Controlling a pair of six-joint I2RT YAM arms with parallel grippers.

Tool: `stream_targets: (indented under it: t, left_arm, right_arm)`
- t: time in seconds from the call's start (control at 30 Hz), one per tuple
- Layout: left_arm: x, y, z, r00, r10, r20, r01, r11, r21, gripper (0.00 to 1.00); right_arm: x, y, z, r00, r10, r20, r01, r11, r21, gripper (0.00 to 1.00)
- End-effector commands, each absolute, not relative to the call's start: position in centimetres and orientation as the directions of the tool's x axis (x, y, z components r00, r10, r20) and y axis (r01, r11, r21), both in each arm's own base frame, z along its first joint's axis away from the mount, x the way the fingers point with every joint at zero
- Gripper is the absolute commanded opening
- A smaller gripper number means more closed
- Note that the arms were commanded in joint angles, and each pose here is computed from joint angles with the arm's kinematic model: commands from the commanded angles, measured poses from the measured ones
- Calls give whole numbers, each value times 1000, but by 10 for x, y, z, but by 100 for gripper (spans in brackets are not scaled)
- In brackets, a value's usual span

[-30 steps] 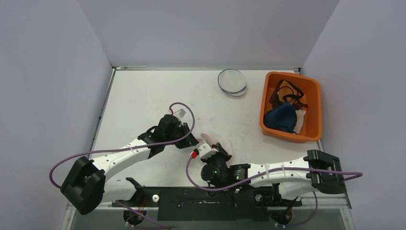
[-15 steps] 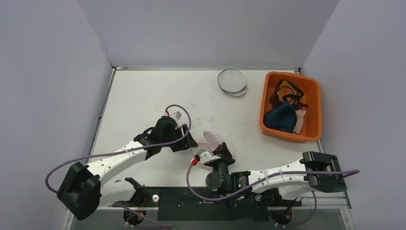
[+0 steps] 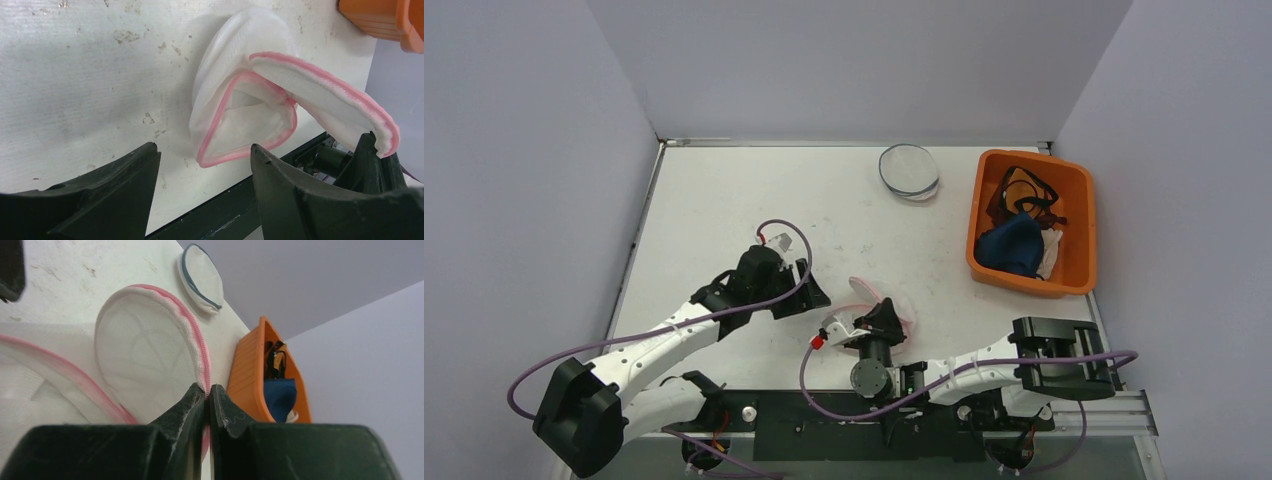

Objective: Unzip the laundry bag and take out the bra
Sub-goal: Close the laundry bag at the center of the board.

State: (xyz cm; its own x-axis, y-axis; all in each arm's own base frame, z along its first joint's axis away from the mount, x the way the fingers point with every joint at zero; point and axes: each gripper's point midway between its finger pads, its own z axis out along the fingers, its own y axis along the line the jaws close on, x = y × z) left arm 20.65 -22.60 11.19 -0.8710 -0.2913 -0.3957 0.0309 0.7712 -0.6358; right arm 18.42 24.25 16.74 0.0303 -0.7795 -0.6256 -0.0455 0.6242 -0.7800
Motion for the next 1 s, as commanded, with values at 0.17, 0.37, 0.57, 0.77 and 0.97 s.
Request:
stream_targets:
  t: [0.17,0.37,0.57,0.77,0.97]
  left_arm:
    - [207,-236,115,-871,-315,-376,42,716,-697,64]
    - [195,-247,125,-882,-303,-360,87,647,-757,74]
    - [180,-257,106,-879,-267,-395,127,668,-733,88]
    - [172,-269,77,-896,-218,-388,114,730,-674,82]
    - [175,-275,60,-897,-210,-389,105,754,-648,64]
  right_arm:
    - [173,278,162,64,-613,-787,-346,726,-594,5]
    - [199,266,181,-39,-517,-855,-330,814,-478,5]
    - [218,252,198,-98,-399,-912,-267,893,-362,5]
    - [223,242,222,-123,-274,-954,-223,944,-243,5]
    - [225,234,231,-143,-193,-971,-221,962,-159,5]
